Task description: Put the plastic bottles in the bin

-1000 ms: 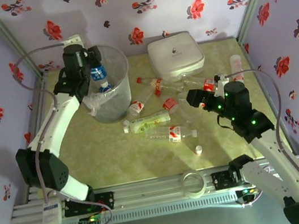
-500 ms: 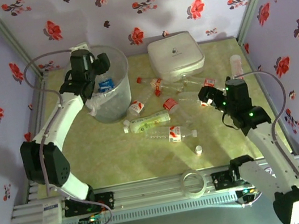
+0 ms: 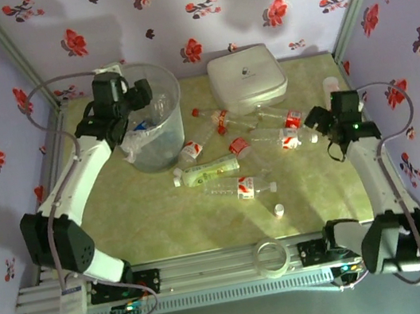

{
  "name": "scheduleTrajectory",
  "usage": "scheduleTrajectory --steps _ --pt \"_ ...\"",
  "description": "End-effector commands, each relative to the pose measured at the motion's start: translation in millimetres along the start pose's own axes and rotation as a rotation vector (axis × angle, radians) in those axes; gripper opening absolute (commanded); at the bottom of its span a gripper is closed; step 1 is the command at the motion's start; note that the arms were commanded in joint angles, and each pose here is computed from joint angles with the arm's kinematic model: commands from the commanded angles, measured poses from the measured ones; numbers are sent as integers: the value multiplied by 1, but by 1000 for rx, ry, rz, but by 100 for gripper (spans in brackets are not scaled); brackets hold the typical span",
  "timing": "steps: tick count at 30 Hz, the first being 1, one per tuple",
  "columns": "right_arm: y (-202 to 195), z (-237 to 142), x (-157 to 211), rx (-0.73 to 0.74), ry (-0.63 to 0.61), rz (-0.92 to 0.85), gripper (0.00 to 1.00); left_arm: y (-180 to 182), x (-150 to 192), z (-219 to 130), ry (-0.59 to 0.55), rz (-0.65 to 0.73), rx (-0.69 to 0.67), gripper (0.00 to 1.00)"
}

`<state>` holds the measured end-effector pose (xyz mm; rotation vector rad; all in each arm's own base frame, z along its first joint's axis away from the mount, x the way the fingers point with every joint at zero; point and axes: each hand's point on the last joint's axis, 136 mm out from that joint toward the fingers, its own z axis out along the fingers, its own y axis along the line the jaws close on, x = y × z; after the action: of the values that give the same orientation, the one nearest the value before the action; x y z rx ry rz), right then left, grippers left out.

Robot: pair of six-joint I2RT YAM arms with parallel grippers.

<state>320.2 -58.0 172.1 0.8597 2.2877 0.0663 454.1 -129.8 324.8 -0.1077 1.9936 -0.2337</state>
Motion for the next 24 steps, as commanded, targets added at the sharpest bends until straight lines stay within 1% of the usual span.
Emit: scheduleTrajectory --steps 1,3,6,9,11,13,16,19,24 --pt "-19 19 -31 90 -43 -7 99 -4 -27 -41 -46 29 37 83" --pt "-26 37 -43 127 -26 12 99 -5 -27 -57 -41 44 46 83" --pt "-25 62 -53 161 7 13 96 -5 -22 -84 -36 44 60 85" --pt "-23 86 -62 188 21 -8 93 -4 -16 -108 -56 -12 86 85" --pt "-26 106 -63 215 54 -20 91 -5 -9 -121 -69 -34 117 85" --pt "-26 125 -59 215 101 -25 89 -5 -3 -130 -70 -42 136 85" --pt "-28 146 -53 235 147 -38 89 -1 2 -140 -58 -32 135 85" --pt "-32 158 -49 237 155 -29 88 2 5 -149 -50 -19 133 85" --pt "-43 173 -41 246 179 16 87 6 10 -152 -46 -15 126 85"
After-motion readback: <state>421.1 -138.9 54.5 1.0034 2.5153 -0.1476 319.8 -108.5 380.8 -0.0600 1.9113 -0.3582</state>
